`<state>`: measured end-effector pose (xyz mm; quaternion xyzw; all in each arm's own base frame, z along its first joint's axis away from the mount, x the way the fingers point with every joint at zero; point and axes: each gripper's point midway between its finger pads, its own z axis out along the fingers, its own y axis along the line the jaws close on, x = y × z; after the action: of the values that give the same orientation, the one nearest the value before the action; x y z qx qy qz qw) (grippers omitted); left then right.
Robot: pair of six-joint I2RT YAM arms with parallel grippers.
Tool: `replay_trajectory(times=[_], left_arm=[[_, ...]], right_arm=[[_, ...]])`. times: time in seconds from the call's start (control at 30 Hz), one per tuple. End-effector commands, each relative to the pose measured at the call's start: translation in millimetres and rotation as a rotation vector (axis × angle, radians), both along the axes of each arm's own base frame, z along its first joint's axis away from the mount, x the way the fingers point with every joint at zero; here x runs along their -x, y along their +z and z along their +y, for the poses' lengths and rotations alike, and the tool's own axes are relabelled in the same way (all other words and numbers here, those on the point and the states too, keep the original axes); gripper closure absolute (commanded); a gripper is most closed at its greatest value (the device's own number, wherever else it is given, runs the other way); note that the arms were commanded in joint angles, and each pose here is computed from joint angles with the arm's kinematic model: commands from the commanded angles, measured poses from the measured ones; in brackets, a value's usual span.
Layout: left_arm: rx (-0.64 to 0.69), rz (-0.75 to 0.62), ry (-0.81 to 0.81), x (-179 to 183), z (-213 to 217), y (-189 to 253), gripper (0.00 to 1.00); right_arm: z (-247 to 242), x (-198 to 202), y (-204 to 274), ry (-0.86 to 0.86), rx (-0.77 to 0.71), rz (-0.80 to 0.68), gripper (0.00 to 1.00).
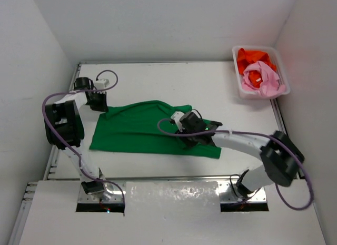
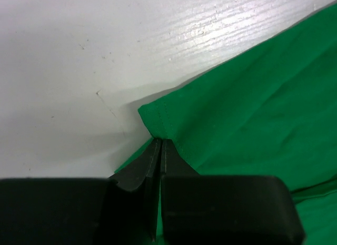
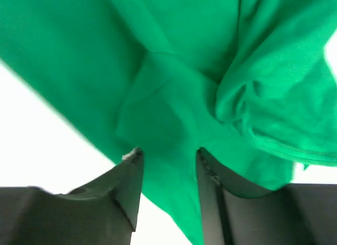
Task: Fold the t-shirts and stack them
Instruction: Fold the other side of the tshirt into a rectangle
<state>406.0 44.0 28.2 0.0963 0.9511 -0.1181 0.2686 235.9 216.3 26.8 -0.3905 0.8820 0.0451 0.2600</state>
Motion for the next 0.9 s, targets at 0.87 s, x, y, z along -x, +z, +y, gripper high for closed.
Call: replay_trajectory(times=[0.87], left_arm=[[-0.079,-0.085,-0.032,-14.6,10.3,31.8,1.00]], right_arm=[[0.8,-103.5,16.2,-0.559,-0.585,0.279,0.56]])
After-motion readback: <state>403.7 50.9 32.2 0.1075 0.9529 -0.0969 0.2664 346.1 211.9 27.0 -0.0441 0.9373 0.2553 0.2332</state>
